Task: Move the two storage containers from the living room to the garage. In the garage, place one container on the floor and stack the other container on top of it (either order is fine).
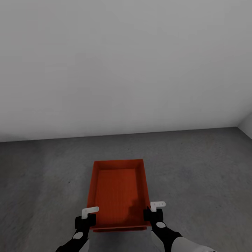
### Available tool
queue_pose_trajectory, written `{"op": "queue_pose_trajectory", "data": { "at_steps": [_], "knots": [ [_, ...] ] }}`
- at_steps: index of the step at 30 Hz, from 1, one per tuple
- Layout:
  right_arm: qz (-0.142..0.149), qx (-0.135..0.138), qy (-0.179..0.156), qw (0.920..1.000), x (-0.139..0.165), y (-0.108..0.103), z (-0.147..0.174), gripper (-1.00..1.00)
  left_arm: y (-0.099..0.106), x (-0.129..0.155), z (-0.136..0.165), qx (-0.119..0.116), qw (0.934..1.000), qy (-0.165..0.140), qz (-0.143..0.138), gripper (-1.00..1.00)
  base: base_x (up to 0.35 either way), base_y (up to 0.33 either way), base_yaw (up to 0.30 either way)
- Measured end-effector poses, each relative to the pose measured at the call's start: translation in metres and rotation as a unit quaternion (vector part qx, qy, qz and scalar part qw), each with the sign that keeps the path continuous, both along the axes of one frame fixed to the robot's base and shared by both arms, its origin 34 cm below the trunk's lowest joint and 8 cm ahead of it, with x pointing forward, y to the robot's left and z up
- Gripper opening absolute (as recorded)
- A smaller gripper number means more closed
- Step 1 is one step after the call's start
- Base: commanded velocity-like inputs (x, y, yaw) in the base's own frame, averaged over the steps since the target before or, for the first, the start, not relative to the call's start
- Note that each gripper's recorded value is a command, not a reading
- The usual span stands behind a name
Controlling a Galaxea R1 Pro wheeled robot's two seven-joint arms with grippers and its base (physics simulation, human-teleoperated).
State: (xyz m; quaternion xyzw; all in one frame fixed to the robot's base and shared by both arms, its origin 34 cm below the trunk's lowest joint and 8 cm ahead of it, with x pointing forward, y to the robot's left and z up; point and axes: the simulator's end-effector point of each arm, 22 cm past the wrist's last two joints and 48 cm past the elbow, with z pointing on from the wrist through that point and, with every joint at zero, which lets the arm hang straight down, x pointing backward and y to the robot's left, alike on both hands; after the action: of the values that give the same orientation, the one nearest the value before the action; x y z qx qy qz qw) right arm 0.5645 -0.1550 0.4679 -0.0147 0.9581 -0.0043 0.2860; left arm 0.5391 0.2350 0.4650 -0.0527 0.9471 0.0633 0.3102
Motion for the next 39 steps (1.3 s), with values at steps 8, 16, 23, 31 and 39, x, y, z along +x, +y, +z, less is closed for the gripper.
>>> {"op": "queue_pose_trajectory", "data": {
  "at_steps": [8, 16, 23, 31, 39],
  "knots": [
    [0.000, 0.000, 0.000, 1.0000, 0.0000, 0.0001, -0.0033, -1.00, 0.0001, 0.0000, -0.0033, 0.000, 1.0000, 0.000, 0.000, -1.00, 0.000, 0.000, 0.000],
    [0.000, 0.000, 0.000, 1.0000, 0.0001, -0.0002, -0.0033, -1.00, -0.0001, 0.0002, -0.0033, 0.000, 1.0000, 0.000, -0.001, -1.00, 0.000, 0.000, 0.000],
    [0.000, 0.000, 0.000, 1.0000, 0.0001, -0.0002, -0.0033, -1.00, 0.0000, 0.0002, -0.0033, 0.000, 1.0000, 0.000, -0.001, -1.00, 0.000, 0.000, 0.000],
    [0.000, 0.000, 0.000, 1.0000, 0.0001, 0.0000, -0.0033, -1.00, 0.0000, 0.0003, -0.0033, 0.000, 1.0000, 0.000, 0.000, -1.00, 0.000, 0.000, 0.000],
    [0.000, 0.000, 0.000, 1.0000, 0.0001, -0.0002, -0.0035, -1.00, -0.0001, 0.0002, -0.0034, 0.000, 1.0000, 0.000, 0.000, -1.00, -0.030, 0.000, 0.000]
  ]
}}
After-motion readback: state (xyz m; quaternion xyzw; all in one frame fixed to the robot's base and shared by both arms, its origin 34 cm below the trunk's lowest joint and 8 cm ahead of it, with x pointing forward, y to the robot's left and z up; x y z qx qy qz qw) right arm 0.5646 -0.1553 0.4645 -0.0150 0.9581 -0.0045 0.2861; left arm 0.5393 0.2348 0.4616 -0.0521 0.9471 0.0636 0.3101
